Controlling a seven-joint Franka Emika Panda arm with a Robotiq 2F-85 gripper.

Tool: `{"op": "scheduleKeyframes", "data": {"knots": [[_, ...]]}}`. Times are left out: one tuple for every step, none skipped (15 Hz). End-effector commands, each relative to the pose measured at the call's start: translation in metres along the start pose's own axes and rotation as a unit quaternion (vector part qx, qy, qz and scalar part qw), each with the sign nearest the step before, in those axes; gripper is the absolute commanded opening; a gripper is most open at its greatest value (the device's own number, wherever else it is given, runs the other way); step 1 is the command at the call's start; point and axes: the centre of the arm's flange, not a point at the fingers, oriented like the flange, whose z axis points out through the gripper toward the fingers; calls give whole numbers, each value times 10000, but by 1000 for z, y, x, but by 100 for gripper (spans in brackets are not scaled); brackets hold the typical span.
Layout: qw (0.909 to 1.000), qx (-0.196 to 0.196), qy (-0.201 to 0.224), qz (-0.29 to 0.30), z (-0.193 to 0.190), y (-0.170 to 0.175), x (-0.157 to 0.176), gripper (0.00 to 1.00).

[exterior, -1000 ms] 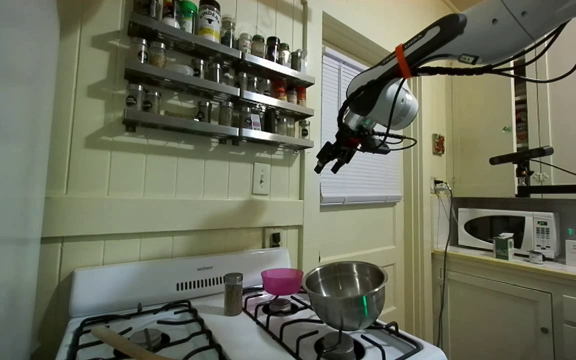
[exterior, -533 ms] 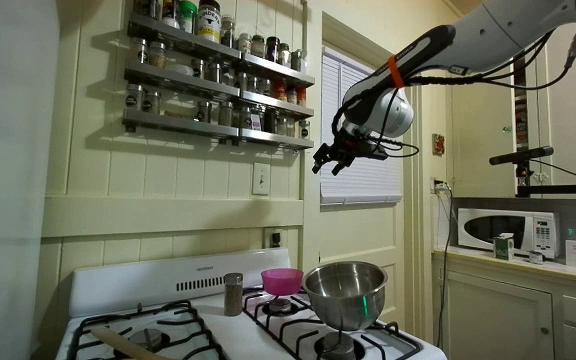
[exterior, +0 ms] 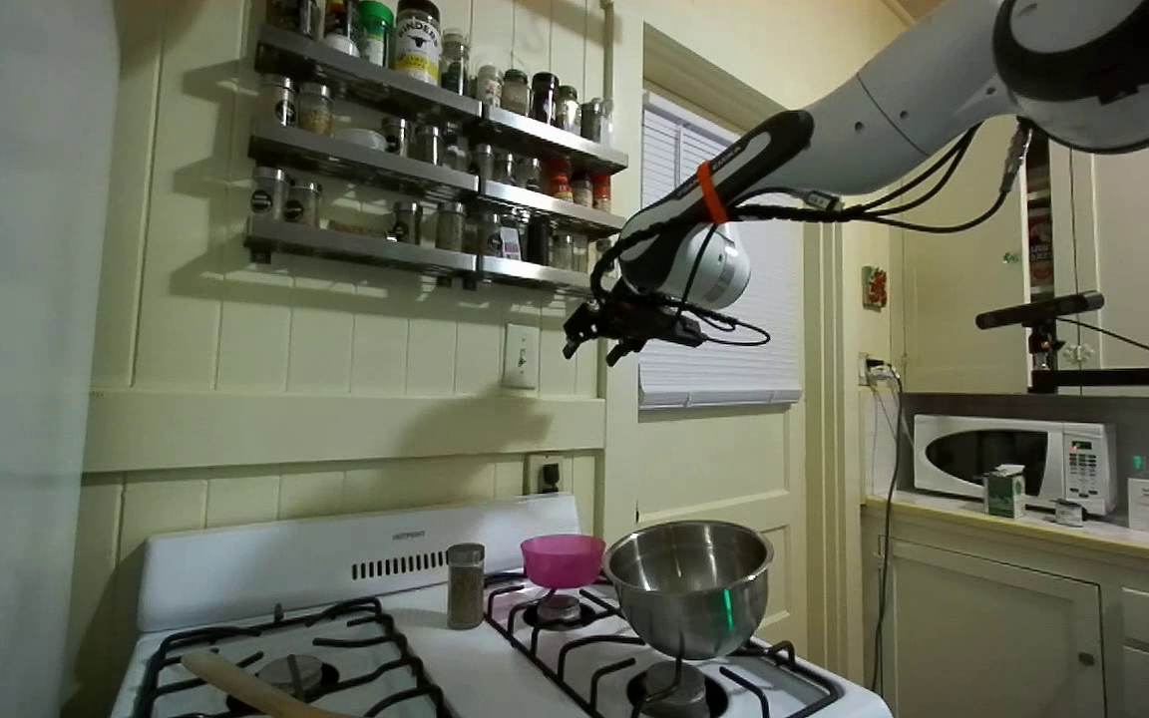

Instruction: Flip the switch on the wall upwards

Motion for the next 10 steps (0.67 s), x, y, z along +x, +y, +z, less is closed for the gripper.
{"op": "scheduleKeyframes", "data": {"knots": [[9997, -109, 235, -34, 30, -16, 21, 100], [9999, -32, 123, -62, 12, -7, 8, 100], [9999, -45, 142, -82, 18, -9, 10, 100], [9998, -50, 148, -80, 23, -10, 11, 100], [9998, -51, 154, -80, 25, -10, 12, 100], [9998, -52, 161, -81, 25, -10, 13, 100], [9998, -53, 170, -80, 25, -10, 14, 100], [9997, -84, 213, -108, 26, -9, 15, 100], [9996, -40, 240, -123, 27, -13, 17, 100], [9996, -10, 259, -148, 29, -20, 20, 100]]}}
